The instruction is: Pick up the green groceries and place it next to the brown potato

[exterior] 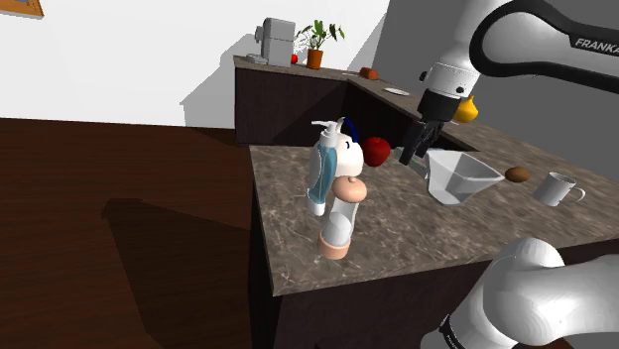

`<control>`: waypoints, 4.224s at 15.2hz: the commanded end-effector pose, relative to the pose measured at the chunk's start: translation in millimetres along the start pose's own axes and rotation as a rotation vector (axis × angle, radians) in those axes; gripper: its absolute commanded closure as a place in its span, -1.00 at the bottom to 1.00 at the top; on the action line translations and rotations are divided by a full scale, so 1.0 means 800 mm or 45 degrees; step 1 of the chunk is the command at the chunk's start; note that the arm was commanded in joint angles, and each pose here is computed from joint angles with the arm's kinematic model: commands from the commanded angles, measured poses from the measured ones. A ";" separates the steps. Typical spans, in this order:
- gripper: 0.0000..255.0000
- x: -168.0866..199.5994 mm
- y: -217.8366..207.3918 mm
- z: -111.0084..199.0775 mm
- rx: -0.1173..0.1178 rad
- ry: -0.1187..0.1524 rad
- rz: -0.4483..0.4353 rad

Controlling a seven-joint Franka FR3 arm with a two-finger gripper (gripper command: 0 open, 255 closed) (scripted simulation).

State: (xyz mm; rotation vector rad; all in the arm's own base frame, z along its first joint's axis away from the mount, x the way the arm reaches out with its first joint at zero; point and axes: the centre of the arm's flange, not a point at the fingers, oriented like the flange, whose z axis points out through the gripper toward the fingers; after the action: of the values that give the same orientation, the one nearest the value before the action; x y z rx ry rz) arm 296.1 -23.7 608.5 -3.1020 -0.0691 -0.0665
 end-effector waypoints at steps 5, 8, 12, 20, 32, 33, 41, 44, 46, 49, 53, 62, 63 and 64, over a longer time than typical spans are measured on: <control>-1.00 0.048 0.044 0.006 -0.010 -0.009 0.040; -1.00 0.084 0.079 0.010 -0.018 -0.015 0.070; -1.00 0.130 0.126 0.016 -0.028 -0.024 0.110; -1.00 0.217 0.224 0.027 -0.048 -0.041 0.190; -1.00 0.266 0.290 0.079 -0.060 -0.052 0.240; -1.00 0.265 0.290 0.083 -0.060 -0.052 0.240; -1.00 0.265 0.290 0.083 -0.060 -0.052 0.240; 1.00 0.265 0.290 0.083 -0.060 -0.052 0.240; 1.00 0.266 0.290 0.083 -0.060 -0.052 0.240; 1.00 0.266 0.290 0.083 -0.060 -0.052 0.240; 1.00 0.266 0.290 0.070 -0.060 -0.052 0.240; 1.00 0.269 0.288 0.011 -0.060 -0.052 0.240; 1.00 0.269 0.287 0.004 -0.060 -0.052 0.240; 1.00 0.269 0.287 -0.003 -0.060 -0.052 0.240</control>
State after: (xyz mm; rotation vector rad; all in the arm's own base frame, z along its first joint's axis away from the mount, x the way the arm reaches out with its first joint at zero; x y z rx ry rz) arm 521.5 -243.5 606.1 -3.1397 0.2261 0.0008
